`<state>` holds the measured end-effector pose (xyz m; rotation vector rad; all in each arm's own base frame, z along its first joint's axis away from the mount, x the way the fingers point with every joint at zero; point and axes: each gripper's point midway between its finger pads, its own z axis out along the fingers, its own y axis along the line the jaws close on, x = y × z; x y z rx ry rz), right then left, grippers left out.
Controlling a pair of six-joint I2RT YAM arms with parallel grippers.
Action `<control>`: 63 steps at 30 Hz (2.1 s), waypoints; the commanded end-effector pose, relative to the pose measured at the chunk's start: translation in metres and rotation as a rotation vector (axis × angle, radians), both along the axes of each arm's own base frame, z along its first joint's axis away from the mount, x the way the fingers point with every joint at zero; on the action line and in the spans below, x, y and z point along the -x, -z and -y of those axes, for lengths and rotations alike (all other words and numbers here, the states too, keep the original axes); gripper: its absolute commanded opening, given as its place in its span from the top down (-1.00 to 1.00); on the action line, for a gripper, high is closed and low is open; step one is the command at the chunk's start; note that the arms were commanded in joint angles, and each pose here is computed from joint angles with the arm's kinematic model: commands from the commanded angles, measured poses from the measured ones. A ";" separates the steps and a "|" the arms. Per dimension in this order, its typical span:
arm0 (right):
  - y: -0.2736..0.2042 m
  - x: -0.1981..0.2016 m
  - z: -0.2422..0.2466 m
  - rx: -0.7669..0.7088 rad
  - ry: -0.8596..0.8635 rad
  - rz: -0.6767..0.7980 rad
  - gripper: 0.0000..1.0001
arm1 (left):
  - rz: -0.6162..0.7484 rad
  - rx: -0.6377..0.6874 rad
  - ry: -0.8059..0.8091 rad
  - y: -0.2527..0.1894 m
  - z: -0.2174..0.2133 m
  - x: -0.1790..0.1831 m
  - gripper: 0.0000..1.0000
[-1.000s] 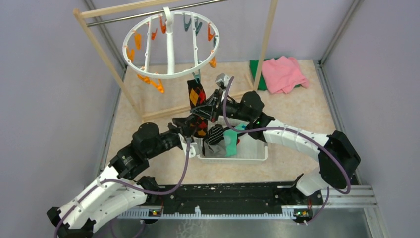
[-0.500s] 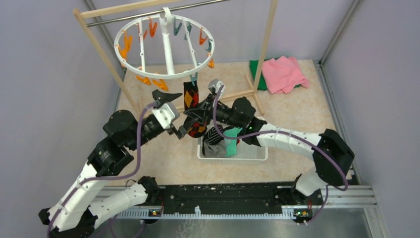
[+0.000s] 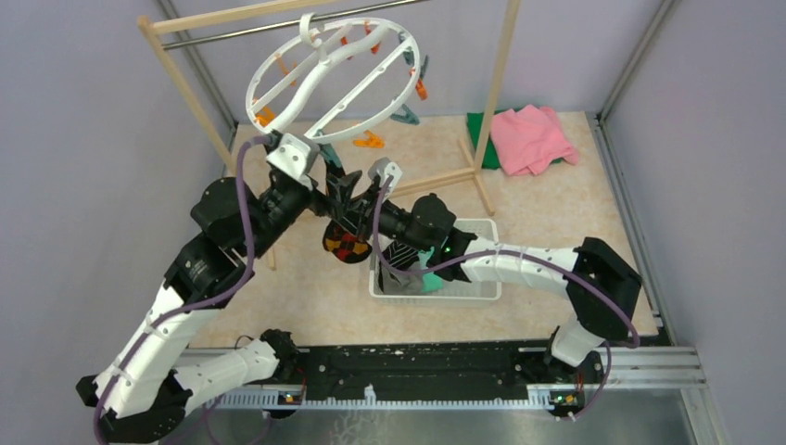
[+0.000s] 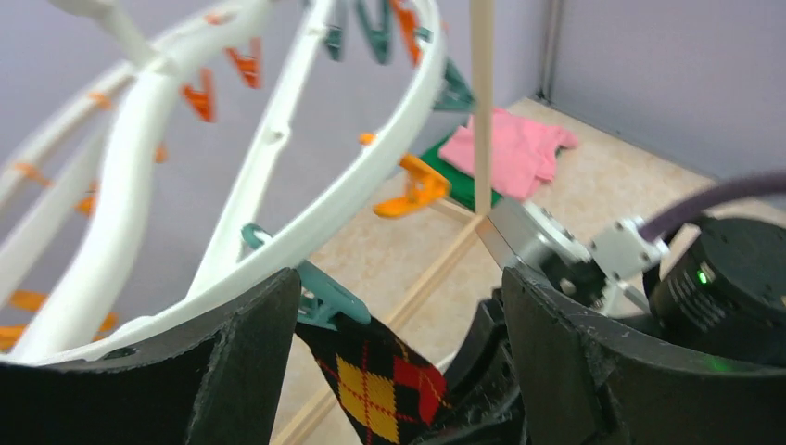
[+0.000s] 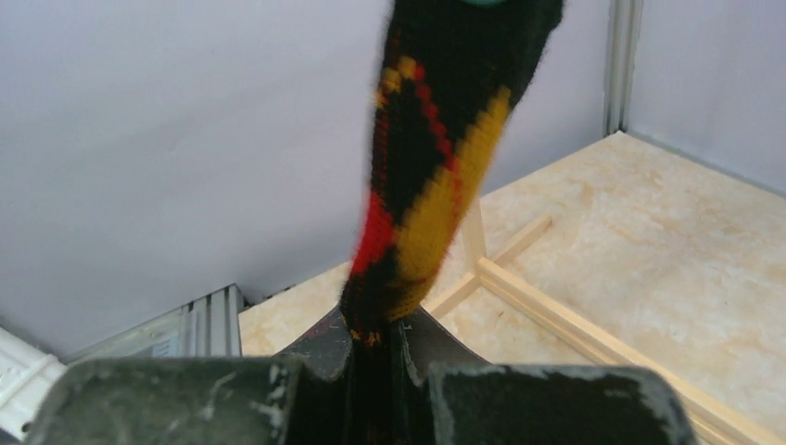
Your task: Remove the socks clipped to the hanger
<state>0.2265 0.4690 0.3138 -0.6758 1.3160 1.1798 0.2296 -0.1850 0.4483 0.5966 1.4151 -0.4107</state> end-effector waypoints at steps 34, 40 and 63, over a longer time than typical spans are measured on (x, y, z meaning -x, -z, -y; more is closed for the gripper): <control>-0.034 -0.001 -0.042 -0.098 0.058 0.090 1.00 | -0.172 0.299 -0.138 -0.028 -0.039 0.015 -0.97; -0.033 0.001 -0.042 -0.104 0.053 0.087 1.00 | -0.156 0.268 -0.164 -0.002 -0.038 0.006 -0.96; -0.036 0.008 -0.039 -0.111 0.029 0.080 1.00 | -0.070 0.292 -0.197 -0.011 -0.026 -0.036 -0.20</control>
